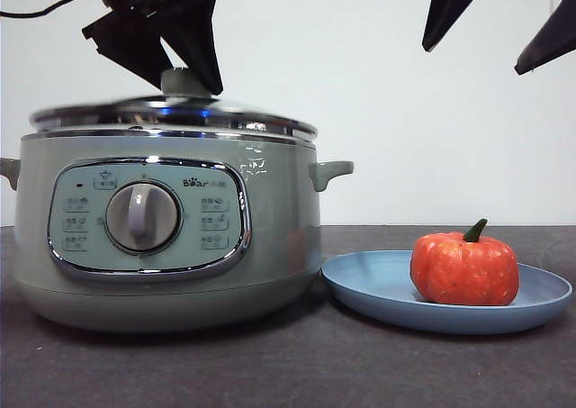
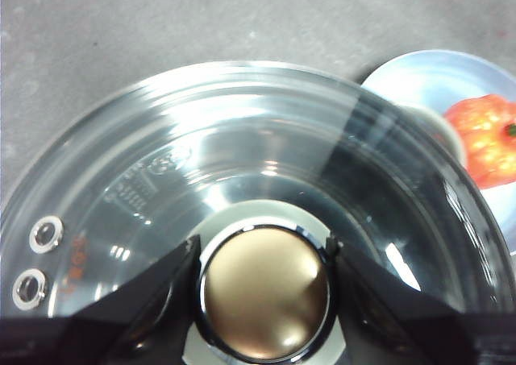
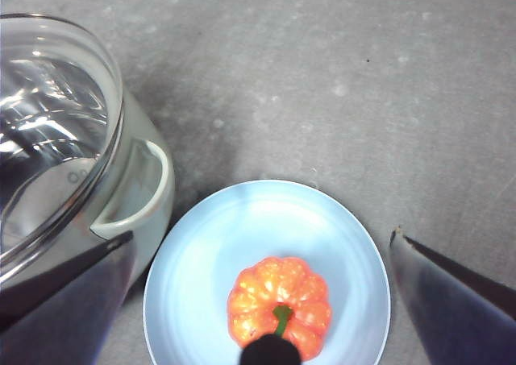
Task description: Take the pumpkin out from the steamer,put the pumpkin in the blue plate,close the lid
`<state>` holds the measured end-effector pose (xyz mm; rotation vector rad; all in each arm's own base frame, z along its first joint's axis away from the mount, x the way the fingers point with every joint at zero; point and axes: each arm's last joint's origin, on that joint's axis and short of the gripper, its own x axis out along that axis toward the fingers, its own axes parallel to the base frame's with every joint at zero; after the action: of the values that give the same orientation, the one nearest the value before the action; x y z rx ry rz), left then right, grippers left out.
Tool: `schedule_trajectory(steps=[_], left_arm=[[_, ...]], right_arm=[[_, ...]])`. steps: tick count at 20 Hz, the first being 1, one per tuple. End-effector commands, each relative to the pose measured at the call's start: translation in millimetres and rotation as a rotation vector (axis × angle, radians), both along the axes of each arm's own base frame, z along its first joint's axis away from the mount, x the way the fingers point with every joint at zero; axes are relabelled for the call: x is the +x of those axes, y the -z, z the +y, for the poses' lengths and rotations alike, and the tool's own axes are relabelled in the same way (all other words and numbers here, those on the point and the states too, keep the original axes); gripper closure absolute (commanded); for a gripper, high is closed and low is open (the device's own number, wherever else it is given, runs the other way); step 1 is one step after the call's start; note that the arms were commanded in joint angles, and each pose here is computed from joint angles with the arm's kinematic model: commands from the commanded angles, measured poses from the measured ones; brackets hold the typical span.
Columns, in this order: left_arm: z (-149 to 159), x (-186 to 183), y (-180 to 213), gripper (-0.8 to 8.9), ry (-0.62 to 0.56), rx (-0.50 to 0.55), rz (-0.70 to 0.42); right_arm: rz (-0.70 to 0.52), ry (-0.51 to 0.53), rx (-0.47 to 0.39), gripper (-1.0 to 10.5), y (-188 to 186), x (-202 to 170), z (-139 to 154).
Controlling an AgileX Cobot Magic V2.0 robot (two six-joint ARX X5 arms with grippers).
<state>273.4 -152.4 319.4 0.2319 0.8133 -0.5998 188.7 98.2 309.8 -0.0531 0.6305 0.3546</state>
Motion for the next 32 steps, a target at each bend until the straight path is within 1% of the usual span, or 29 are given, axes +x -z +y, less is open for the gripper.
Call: schedule_trajectory(steps=[1,7,14,21,24,25,26,27,28,32], left_arm=[[-0.6,1.2,-7.7,8.22,0.006,-0.019,-0.04],[1.8,-4.2,-2.3,8.22,0.01,0.018,0.034],[0.9,-2.9,-3.7,8.22,0.011,0.007,0.015],[2.2,-4.8,-1.7,8.22,0.027,0.044,0.027],[2.1,-4.7,-1.9,8.12,0.028,0.042,0.025],[1.9,-4.5,-2.1,7.8,0.028,0.04,0.022],[1.8,-4.2,-2.3,6.68,0.028,0.039,0.019],[1.6,-3.8,-2.7,4.9,0.026,0.034,0.015],[1.6,-3.6,-2.8,3.94,0.024,0.033,0.013],[1.7,-3.8,-4.2,3.98,0.024,0.029,0.005]], right_arm=[[0.002,0.003,-0.006,4.1,1.4,0.0,-0.2],[0.001,0.004,-0.006,4.1,1.3,0.0,-0.3],[0.002,0.004,-0.006,4.1,1.4,0.0,-0.3],[0.003,0.003,-0.006,4.1,1.5,0.0,-0.3],[0.003,0.003,-0.006,4.1,1.5,0.0,-0.3],[0.003,0.003,-0.006,4.1,1.5,-0.1,-0.3],[0.003,0.003,-0.007,4.1,1.5,-0.1,-0.3],[0.003,0.003,-0.006,4.1,1.5,-0.1,-0.3],[0.003,0.003,-0.006,4.1,1.5,-0.1,-0.3],[0.004,0.002,-0.006,4.1,1.5,-0.1,-0.2]])
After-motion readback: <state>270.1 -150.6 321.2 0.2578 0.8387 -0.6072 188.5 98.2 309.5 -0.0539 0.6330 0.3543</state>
